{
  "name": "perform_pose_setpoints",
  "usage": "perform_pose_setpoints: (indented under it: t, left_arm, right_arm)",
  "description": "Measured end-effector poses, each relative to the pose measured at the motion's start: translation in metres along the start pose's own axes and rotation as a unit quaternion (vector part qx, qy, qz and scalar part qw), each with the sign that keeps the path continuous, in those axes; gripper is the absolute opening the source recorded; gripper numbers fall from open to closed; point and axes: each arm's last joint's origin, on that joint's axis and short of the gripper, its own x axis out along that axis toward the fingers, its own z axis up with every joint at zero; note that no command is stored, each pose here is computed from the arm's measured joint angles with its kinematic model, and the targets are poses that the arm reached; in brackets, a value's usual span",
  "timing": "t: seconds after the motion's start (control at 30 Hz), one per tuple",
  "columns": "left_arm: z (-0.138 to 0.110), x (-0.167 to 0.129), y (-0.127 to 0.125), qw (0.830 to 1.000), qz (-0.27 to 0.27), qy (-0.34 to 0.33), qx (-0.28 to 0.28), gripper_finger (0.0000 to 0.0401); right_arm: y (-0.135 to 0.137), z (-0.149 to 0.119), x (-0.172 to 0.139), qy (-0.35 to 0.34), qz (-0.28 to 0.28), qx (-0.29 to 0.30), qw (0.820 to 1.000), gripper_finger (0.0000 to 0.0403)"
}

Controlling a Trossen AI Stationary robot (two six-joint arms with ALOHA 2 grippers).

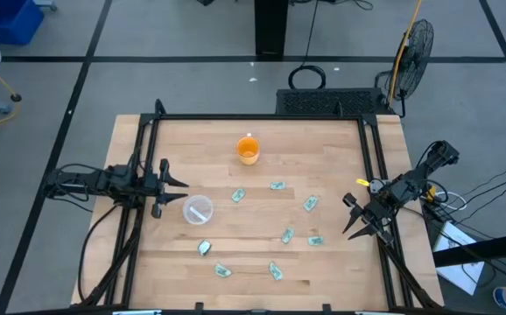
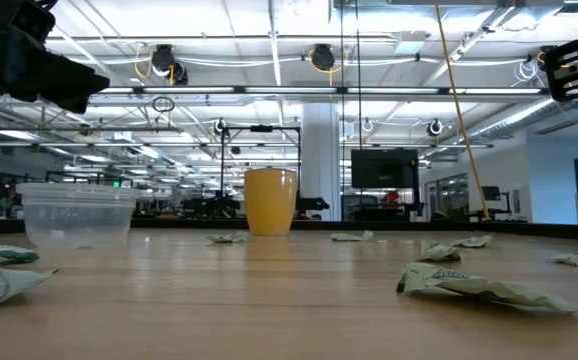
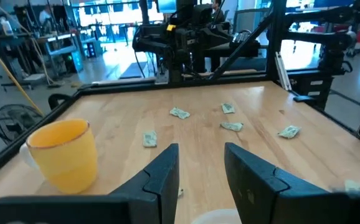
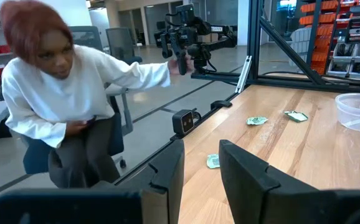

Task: Pick and place Stevia / Truvia into bins
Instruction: Put the dark green stevia packet into the container

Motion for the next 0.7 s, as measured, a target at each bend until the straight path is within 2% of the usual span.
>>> perform_pose_setpoints:
  t: [0.17, 0.33, 0.53, 0.7]
  left_arm:
    - [0.001, 0.000, 0.000, 0.999, 0.000, -0.007, -0.035, 0.0131]
    - [0.009, 0.000, 0.001, 0.995, -0.001, -0.048, -0.088, 0.0131]
    - [0.018, -0.002, 0.001, 0.992, 0.004, -0.094, -0.084, 0.0131]
    - [0.022, -0.003, 0.004, 0.988, 0.038, -0.119, -0.085, 0.0131]
  right_arm:
    - [0.000, 0.000, 0.000, 0.000, 0.000, 0.000, 1.000, 0.0095]
    - [0.000, 0.000, 0.000, 0.000, 0.000, 0.000, 1.000, 0.0095]
    - [0.000, 0.000, 0.000, 0.000, 0.000, 0.000, 1.000, 0.0095]
    - [0.000, 0.000, 0.000, 0.000, 0.000, 0.000, 1.000, 0.0095]
